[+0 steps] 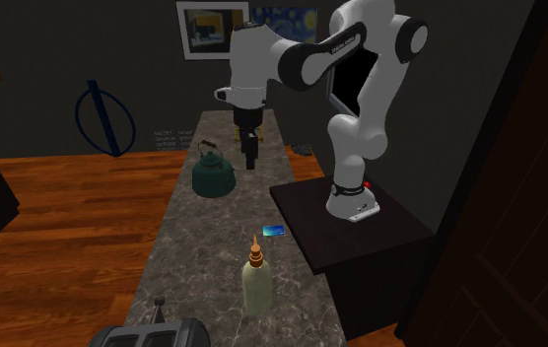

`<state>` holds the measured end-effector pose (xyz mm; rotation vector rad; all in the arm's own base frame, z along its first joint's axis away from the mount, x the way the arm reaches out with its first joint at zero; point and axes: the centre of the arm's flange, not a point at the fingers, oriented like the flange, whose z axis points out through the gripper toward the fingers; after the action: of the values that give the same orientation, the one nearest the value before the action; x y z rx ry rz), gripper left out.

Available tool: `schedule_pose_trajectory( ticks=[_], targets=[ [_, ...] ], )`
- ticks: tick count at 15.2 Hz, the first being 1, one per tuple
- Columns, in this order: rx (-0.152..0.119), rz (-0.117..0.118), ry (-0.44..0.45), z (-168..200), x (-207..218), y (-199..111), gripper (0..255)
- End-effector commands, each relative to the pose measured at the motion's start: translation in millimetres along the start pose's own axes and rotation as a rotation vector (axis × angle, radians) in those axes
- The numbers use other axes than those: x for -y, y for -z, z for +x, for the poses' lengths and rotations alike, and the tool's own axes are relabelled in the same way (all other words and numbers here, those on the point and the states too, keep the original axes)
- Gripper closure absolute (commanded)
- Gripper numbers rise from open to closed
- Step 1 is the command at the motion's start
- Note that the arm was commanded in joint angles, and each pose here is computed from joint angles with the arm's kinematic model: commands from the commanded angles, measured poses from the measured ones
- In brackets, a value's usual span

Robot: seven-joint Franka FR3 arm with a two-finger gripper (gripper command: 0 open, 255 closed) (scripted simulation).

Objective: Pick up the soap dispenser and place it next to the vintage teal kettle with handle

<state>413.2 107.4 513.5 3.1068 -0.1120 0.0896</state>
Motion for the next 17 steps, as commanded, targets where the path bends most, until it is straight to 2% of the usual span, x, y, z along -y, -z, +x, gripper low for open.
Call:
schedule_pose_trajectory(
  ticks=[1,17],
  targets=[
    [0.012,0.003,0.018,6.1,20.0,-14.1,0],
    [0.111,0.022,0.158,42.2,189.8,-136.3,0]
  ],
)
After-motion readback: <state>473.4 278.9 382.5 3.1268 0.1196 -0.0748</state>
